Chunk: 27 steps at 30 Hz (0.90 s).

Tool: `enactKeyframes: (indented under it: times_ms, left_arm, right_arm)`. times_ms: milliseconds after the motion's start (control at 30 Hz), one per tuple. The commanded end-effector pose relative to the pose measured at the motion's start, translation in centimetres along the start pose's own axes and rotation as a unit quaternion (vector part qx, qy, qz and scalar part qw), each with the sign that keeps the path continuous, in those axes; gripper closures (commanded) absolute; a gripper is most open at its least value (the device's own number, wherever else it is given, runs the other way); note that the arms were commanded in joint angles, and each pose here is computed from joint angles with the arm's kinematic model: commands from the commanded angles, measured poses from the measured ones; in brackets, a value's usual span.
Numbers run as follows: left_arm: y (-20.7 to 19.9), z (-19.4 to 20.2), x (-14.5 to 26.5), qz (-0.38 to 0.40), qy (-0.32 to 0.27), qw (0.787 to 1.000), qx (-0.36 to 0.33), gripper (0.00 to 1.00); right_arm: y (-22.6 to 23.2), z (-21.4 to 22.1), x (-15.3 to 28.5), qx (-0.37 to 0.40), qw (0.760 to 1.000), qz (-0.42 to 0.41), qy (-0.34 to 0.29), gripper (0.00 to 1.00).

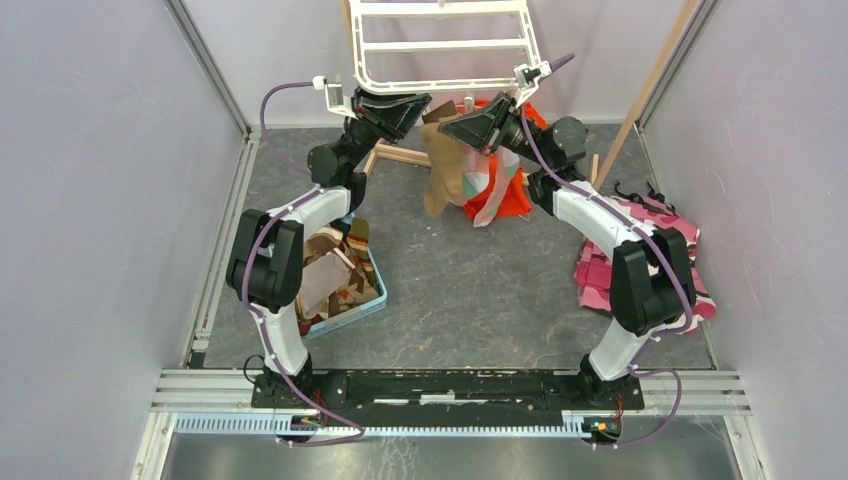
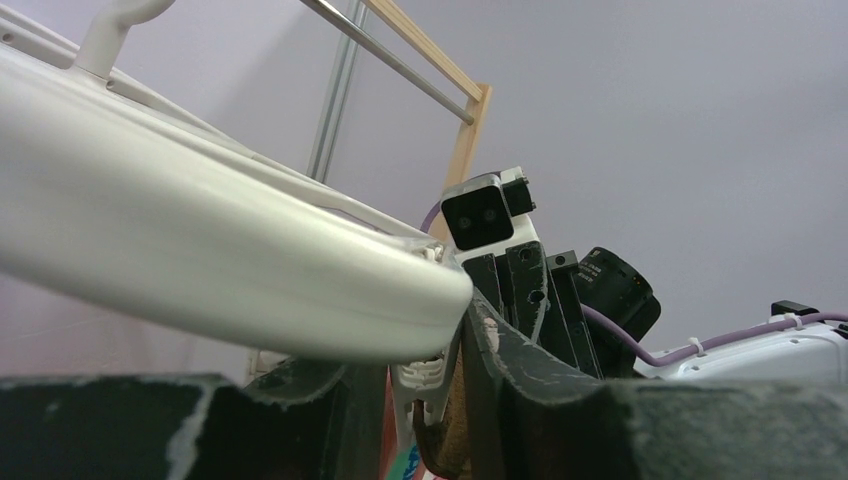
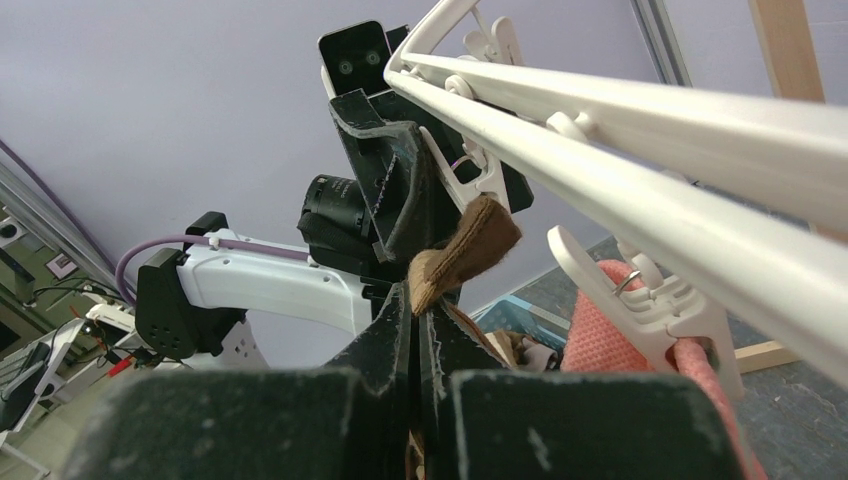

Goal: Clip the socks to the hanger
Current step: Clamp the sock onto the hanger.

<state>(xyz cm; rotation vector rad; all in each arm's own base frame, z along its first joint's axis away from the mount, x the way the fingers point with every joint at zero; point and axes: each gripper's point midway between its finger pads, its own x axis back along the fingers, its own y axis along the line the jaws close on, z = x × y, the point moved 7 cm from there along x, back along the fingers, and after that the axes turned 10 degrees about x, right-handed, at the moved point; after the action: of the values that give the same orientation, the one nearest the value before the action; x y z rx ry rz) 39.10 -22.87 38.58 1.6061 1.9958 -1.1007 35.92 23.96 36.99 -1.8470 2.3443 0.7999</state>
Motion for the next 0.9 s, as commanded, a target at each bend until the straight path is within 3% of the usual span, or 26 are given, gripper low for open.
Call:
enactKeyframes:
  times_ms: [0, 300, 467, 633, 867]
  left_arm:
    - [-5.0, -3.1, -1.0, 0.109, -0.051, 0.99, -0.074, 0.57]
    - [-5.3, -3.3, -1.0, 0.109, -0.053, 0.99, -0.074, 0.36]
    - [-5.5, -3.2, -0.6, 0.102, -0.055, 0.99, -0.077, 0.21]
    - [-5.7, -3.1, 0.4, 0.081, -0.063, 0.991, -0.085, 0.06]
    - [-5.6, -3.0, 2.5, 0.032, -0.073, 0.992, -0.098, 0.0]
  right_arm:
    - [0.5, -0.4, -0.2, 0.021, 1.0, -0.017, -0.003, 1.0]
    - [0.4, -0.1, -0.1, 0.023, 1.0, -0.014, 0.005, 0.97]
    - [0.4, 0.2, 0.2, 0.032, 0.999, -0.01, 0.015, 0.82]
    - [0.3, 0.9, 0.7, 0.042, 0.999, 0.002, 0.034, 0.58]
    - [0.1, 1.9, 2.0, 0.078, 0.993, 0.035, 0.079, 0.39]
